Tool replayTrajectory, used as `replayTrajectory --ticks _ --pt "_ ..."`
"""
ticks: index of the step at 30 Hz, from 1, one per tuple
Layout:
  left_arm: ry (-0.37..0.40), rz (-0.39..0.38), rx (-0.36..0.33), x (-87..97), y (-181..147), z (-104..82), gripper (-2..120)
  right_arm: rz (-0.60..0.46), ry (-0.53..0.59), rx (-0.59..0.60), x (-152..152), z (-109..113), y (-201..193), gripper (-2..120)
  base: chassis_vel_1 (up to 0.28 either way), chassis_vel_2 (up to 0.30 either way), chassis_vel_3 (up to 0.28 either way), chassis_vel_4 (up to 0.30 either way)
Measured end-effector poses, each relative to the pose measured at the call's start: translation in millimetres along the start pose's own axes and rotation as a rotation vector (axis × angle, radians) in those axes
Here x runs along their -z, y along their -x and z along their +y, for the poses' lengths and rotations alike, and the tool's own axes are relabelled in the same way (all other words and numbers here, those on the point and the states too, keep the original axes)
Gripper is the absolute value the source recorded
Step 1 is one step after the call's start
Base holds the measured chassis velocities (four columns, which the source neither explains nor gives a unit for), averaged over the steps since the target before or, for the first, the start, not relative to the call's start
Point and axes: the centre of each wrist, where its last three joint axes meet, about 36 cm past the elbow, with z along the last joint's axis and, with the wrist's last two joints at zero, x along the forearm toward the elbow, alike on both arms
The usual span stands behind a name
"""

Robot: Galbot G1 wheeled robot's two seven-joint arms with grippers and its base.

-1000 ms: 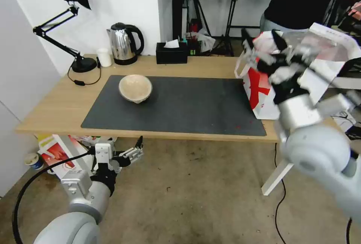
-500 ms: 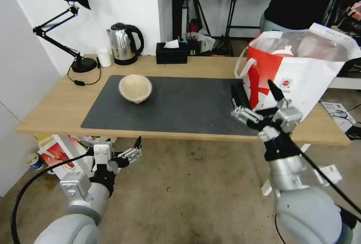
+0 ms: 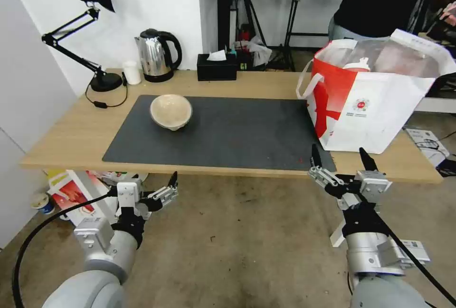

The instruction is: Pick up the trash from the table and place it into the takeout bag.

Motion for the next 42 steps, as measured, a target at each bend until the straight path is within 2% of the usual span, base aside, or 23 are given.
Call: replayTrajectory --ticks 8,16,30,42 --pt "0.001 0.000 0.002 0.1 0.0 0.3 100 0.030 -0.025 -0.039 2.0 0.3 -10.4 100 0.000 0.000 0.000 0.000" --pt "-0.002 0.005 0.005 -0.8 -0.7 0.4 100 0.069 -0.057 -0.018 -13.1 0.5 -18.3 100 0.000 0.000 0.000 0.000" --pt "-0.012 0.002 0.010 -0.9 -0.4 -1.5 100 0.183 -0.057 -0.005 -23.5 1.1 -23.6 100 0.000 0.000 0.000 0.000" --pt "-0.008 0.001 0.011 -0.6 -0.3 -0.7 100 0.215 -0.049 0.006 -22.3 2.6 -26.1 100 0.000 0.000 0.000 0.000"
